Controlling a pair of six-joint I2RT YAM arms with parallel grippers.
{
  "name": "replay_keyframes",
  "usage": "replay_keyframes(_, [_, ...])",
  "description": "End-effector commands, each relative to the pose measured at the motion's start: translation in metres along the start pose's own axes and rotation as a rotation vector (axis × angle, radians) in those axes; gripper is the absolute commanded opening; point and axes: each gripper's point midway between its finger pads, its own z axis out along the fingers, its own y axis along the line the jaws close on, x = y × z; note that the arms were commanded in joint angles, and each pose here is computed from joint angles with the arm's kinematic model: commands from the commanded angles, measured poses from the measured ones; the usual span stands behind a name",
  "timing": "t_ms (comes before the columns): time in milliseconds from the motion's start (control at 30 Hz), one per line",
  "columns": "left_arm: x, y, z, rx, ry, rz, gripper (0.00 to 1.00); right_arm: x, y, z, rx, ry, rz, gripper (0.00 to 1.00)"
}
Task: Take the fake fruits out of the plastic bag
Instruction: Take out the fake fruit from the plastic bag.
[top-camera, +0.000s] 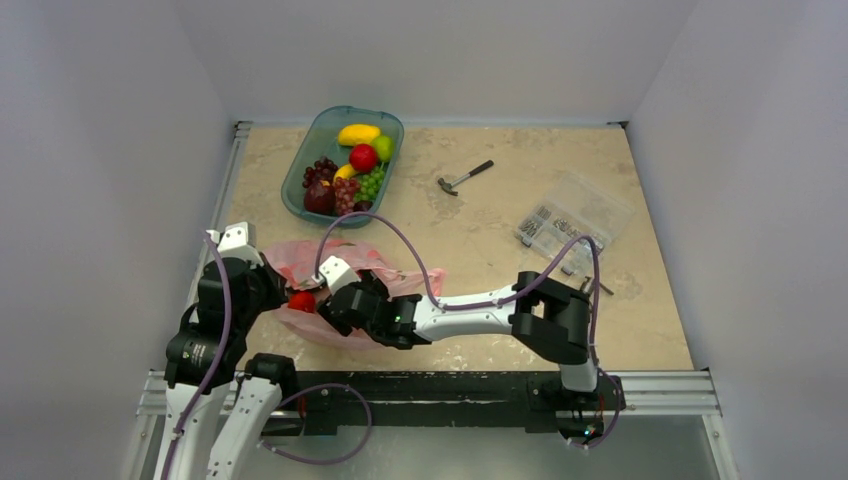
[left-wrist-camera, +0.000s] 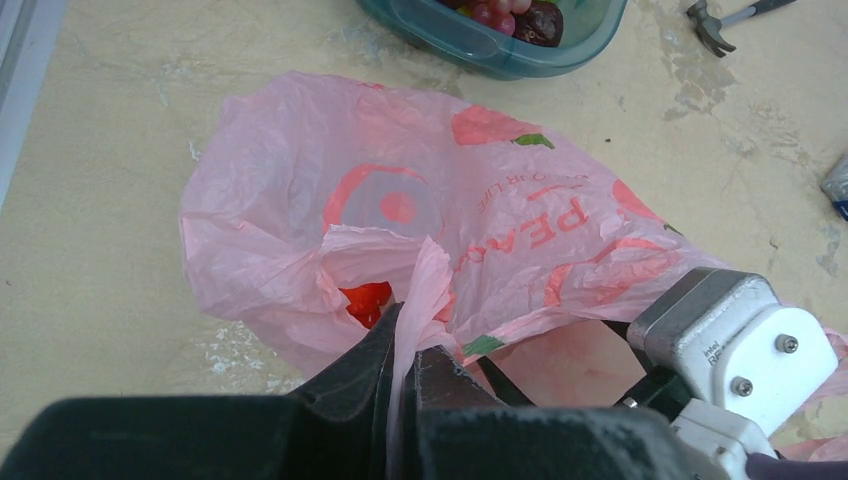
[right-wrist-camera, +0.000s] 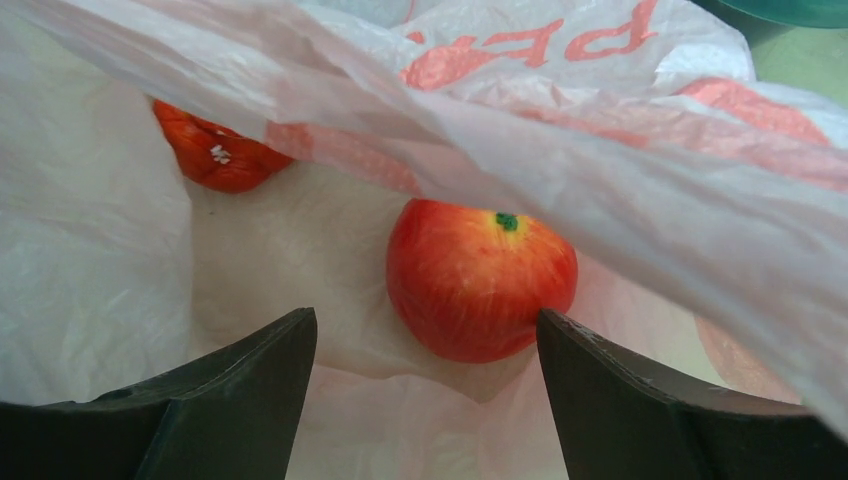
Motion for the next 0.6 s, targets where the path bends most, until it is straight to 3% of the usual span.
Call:
replay_keyframes(0, [-0.007,-0.004,0.003,0.02,-0.028,0.003,0.0,-0.021,-0.012,0.006,0.075,-0.049,-0.028,0.8])
replay_keyframes(333, [-0.006,-0.005,0.003,0.024,-0.02,0.007,0.0,-0.012,-0.023,0.034,0.166,-0.04,-0.103,0.76])
replay_keyframes(567, [-0.007,-0.006,0.002,0.03,-0.024,0.007,0.0,-0.013,-0.027,0.038,0.185,-0.049,-0.11,0.62])
